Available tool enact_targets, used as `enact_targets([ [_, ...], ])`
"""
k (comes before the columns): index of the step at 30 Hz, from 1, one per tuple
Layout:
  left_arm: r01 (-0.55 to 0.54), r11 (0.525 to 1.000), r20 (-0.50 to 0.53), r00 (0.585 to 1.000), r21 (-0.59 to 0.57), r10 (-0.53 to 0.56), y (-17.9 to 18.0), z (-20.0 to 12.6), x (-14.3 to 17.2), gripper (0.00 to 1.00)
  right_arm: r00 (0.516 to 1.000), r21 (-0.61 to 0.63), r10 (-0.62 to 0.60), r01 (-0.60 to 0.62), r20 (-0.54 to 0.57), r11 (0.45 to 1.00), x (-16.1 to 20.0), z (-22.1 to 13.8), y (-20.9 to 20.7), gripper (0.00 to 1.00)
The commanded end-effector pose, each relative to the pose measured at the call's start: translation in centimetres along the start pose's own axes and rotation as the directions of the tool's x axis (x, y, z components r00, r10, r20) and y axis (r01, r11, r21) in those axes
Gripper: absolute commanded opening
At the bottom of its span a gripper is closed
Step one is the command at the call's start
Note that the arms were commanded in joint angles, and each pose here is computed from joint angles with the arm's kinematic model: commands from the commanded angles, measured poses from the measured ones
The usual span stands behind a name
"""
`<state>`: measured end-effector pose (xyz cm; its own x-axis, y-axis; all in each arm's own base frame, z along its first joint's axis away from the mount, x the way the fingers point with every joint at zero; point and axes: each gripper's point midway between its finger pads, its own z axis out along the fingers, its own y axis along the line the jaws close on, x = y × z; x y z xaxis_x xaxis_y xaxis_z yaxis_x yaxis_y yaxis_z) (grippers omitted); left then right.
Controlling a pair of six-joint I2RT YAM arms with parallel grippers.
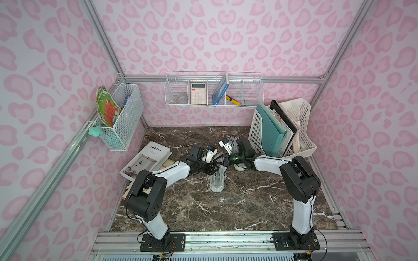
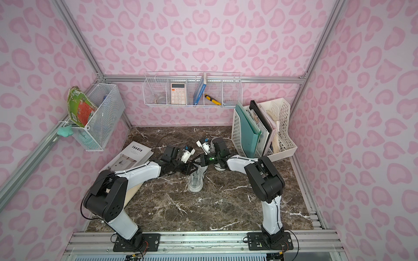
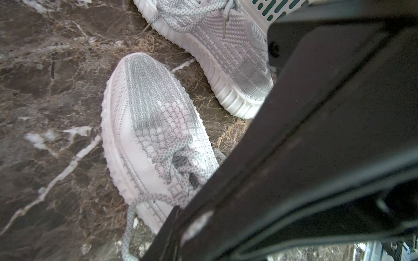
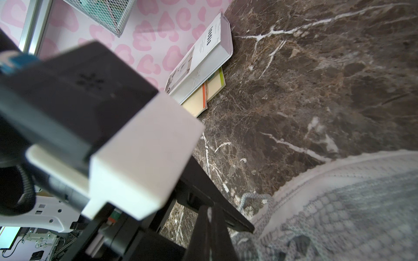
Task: Tie the shoes
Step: Wrap the shoelace around the shoelace.
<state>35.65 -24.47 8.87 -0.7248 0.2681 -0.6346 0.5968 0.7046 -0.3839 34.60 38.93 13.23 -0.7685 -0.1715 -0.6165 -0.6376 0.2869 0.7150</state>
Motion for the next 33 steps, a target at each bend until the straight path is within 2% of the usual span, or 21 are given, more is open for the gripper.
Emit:
enact_targets([
  [1,0.0,1.0,0.022,1.0,0.024,-0.001,-0.4,0.0,-0.7,0.29,0.999,-0.015,-0.032,0.032,0.017,0.999,-0.7,0.0,0.5,0.0],
  [12,0.011,0.999,0.016,1.0,0.047,-0.012,-0.5,0.4,-0.5,0.13,0.999,-0.018,-0.032,0.032,0.013,0.999,-0.4,0.0,0.6,0.0],
  [18,0.017,0.999,0.022,1.0,0.039,-0.017,-0.4,0.4,-0.2,0.01,0.999,-0.017,-0.039,0.04,0.015,0.999,-0.5,-0.2,0.9,0.0],
  [20,0.019,0.999,0.019,1.0,0.037,-0.02,-0.3,0.4,0.1,0.0,0.999,-0.014,-0.043,0.043,0.017,0.999,-0.6,-0.4,0.9,0.04],
  [27,-0.001,1.0,0.045,0.999,0.021,0.0,-0.2,0.1,-0.1,0.0,0.998,0.043,-0.056,0.055,0.036,0.998,-0.7,-2.4,0.3,0.26],
  [33,-0.017,0.999,0.067,0.998,0.029,0.015,-0.5,-0.3,-0.2,0.0,0.994,0.146,-0.06,0.047,0.091,0.988,-1.0,-6.0,-1.5,0.32],
])
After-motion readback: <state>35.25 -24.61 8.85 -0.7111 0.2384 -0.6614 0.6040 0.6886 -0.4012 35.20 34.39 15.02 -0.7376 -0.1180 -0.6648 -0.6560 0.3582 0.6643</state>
